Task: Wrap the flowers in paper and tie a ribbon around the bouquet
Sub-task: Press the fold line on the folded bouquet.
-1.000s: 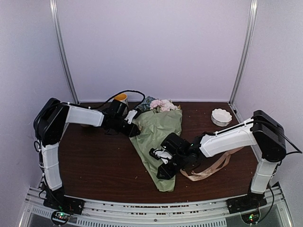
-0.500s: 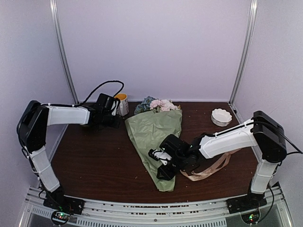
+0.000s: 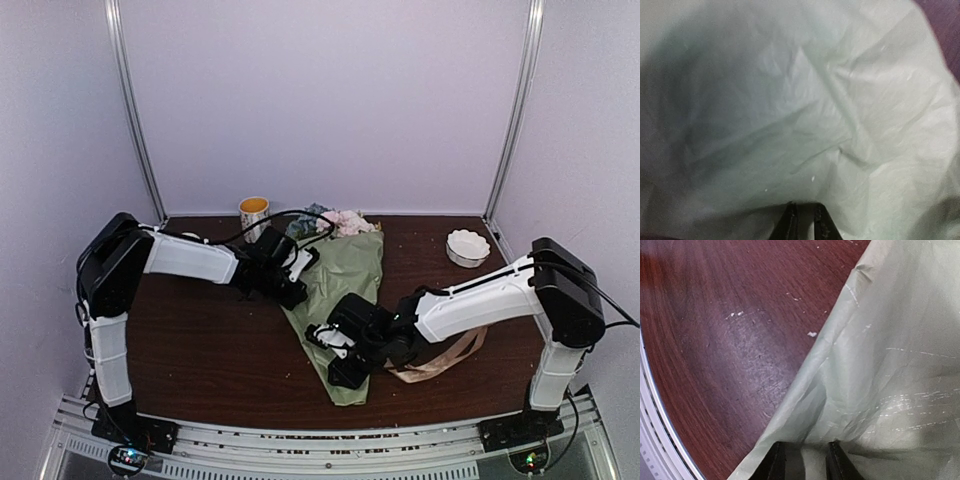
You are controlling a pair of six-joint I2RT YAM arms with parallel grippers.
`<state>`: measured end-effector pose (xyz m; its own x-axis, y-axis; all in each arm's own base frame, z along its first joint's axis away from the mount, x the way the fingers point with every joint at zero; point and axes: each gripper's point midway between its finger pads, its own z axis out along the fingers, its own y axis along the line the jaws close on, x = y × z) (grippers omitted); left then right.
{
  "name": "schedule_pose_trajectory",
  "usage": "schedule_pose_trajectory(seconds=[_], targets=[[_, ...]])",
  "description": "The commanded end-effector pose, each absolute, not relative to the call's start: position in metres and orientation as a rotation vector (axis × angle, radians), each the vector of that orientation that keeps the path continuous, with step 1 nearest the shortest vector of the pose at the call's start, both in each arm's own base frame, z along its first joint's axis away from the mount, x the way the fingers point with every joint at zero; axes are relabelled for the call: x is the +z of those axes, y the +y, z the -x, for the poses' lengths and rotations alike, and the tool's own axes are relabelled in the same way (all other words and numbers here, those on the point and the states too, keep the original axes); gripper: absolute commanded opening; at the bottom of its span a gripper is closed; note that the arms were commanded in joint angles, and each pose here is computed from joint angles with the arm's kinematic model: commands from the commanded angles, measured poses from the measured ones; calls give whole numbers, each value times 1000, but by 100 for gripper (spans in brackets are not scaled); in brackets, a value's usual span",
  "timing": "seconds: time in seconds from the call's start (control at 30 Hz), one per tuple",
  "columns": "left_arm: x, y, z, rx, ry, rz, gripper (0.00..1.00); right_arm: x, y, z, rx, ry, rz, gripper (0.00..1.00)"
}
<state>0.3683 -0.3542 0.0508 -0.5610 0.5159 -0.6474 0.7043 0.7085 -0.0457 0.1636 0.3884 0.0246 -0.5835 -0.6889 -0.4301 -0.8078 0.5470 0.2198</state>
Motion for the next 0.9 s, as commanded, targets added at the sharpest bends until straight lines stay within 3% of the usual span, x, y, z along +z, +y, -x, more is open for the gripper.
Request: schedule_pose_trajectory(seconds=[0.0, 0.2, 0.4, 0.63, 0.87], targets=[[26, -344, -372, -418, 2406, -907, 12, 1, 370, -137, 451, 2570, 1376, 29], [-2, -308, -383, -357, 2529, -796, 9, -1, 356, -83, 502, 2579, 1577, 28], [-6, -313, -376, -430, 2506, -854, 9, 30, 343, -52, 662, 2559, 1688, 28], [-8, -314, -372, -451, 2505, -873, 9, 102, 374, -105, 1026, 2426, 1397, 29], [-13, -311, -370, -440, 2522, -872, 9, 85, 392, -214, 963, 2502, 1052, 28]])
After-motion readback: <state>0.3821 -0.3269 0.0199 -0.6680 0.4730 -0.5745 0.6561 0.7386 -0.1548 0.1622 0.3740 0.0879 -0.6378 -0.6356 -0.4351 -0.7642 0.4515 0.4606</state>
